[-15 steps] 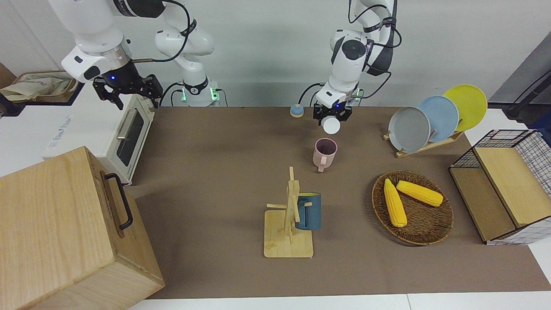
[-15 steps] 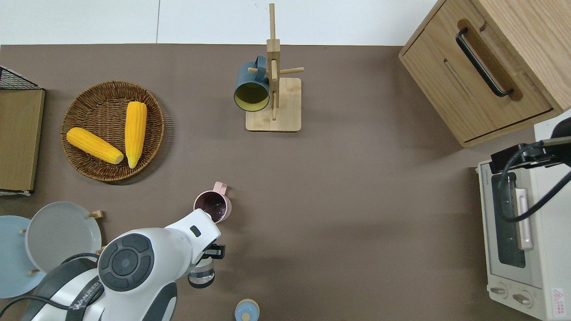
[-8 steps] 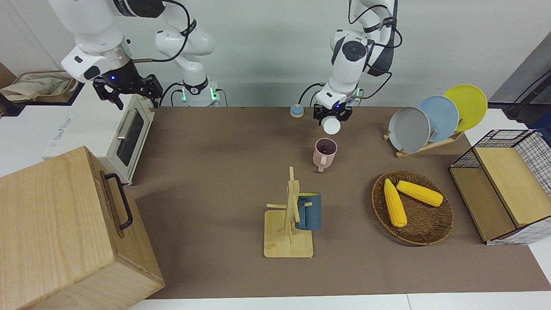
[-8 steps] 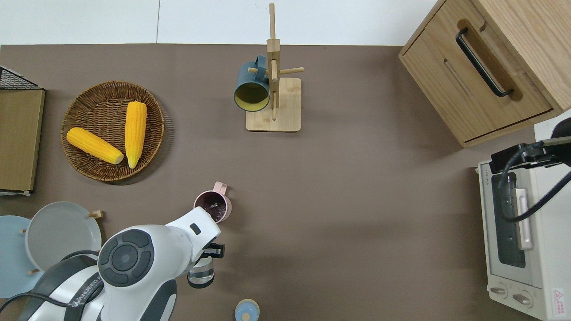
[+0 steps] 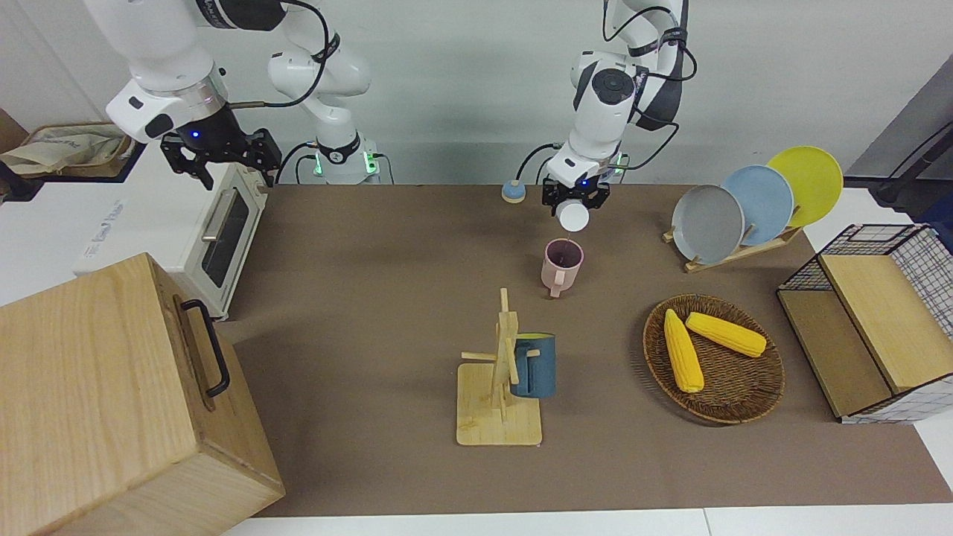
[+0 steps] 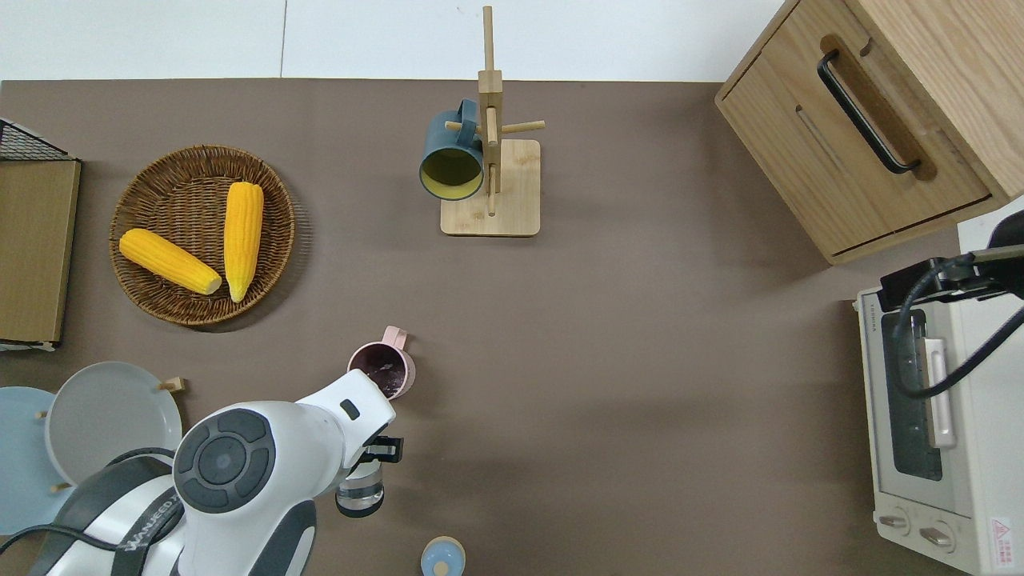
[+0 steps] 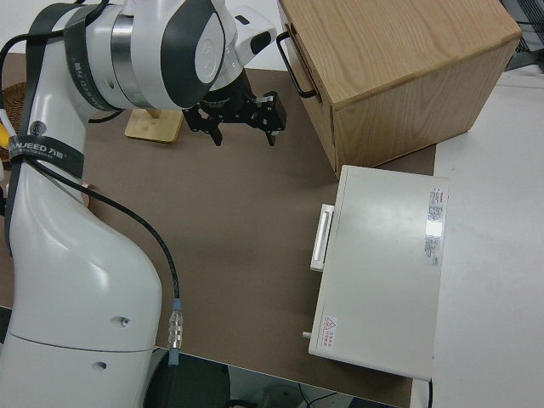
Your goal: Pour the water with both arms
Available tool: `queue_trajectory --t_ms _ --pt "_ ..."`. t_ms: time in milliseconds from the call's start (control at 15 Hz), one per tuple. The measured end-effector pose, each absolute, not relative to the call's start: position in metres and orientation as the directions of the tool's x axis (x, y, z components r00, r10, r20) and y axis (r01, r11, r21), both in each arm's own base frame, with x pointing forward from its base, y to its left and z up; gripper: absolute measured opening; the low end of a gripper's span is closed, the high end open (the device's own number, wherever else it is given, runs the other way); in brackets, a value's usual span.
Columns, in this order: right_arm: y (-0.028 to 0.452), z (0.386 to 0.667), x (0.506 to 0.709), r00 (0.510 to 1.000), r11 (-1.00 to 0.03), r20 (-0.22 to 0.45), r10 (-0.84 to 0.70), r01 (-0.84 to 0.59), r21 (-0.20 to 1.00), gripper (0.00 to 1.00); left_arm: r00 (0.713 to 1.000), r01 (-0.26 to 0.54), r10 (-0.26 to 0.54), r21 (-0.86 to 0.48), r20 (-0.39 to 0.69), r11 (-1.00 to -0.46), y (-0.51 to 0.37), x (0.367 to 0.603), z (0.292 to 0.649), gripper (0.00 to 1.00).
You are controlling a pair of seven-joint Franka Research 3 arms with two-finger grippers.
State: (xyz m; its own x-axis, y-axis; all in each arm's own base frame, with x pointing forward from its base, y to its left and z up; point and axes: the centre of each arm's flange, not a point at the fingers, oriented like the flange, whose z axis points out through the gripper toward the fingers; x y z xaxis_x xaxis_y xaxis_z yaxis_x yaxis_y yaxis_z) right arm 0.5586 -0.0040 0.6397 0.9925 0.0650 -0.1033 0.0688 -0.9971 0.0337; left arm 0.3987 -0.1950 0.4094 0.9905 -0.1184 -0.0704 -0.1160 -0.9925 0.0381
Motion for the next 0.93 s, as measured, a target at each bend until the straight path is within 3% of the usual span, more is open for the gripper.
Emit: queue_trajectory --t_ms 933 --pt "-0.004 0.64 0.559 0.993 -0.997 -0.103 0.065 0.069 0.034 1.0 0.982 -0.118 -0.12 0.024 -0.149 -0.993 -0.203 0.415 0.417 0.63"
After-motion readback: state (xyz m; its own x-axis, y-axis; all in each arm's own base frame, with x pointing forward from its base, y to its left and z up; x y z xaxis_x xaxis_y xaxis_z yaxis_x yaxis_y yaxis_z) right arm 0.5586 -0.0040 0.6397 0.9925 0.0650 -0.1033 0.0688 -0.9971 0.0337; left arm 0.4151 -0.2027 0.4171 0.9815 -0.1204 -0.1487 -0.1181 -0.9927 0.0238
